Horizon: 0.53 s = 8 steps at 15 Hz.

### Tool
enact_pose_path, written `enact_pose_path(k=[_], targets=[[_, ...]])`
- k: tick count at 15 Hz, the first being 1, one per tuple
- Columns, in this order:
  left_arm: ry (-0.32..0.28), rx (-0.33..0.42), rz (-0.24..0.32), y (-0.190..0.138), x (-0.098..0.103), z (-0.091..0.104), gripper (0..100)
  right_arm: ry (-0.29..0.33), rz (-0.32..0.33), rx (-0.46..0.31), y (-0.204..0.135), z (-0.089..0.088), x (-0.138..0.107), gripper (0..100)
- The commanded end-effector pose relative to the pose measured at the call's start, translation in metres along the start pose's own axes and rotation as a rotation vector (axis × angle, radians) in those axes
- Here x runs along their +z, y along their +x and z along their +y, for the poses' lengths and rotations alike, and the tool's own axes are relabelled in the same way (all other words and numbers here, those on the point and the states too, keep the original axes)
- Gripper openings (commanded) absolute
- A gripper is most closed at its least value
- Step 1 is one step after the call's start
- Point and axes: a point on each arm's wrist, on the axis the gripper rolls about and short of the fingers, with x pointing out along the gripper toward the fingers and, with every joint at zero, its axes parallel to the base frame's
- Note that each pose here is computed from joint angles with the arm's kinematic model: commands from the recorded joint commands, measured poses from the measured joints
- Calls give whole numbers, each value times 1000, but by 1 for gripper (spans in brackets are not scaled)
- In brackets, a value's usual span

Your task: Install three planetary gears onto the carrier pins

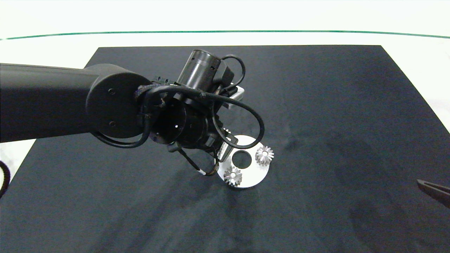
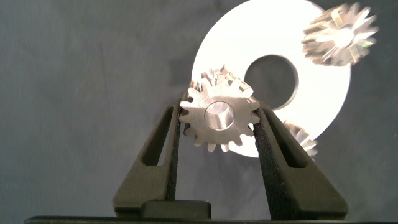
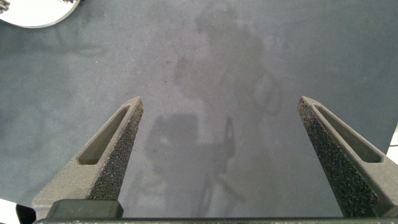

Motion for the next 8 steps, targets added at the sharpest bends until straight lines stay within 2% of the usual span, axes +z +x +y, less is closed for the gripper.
enact_pose_path(k=[1, 3, 5, 8], targets=[[2, 1, -1, 14, 7, -3, 10, -2, 2, -1, 0, 0, 0, 100], [18, 3, 1, 19, 11, -3, 10, -2, 2, -1, 0, 0, 0, 100], [49, -1, 37, 22, 10, -3, 10, -2, 2, -1, 0, 0, 0, 100], [41, 10, 43, 28, 10, 1, 10, -2, 1, -1, 0, 0, 0, 100]])
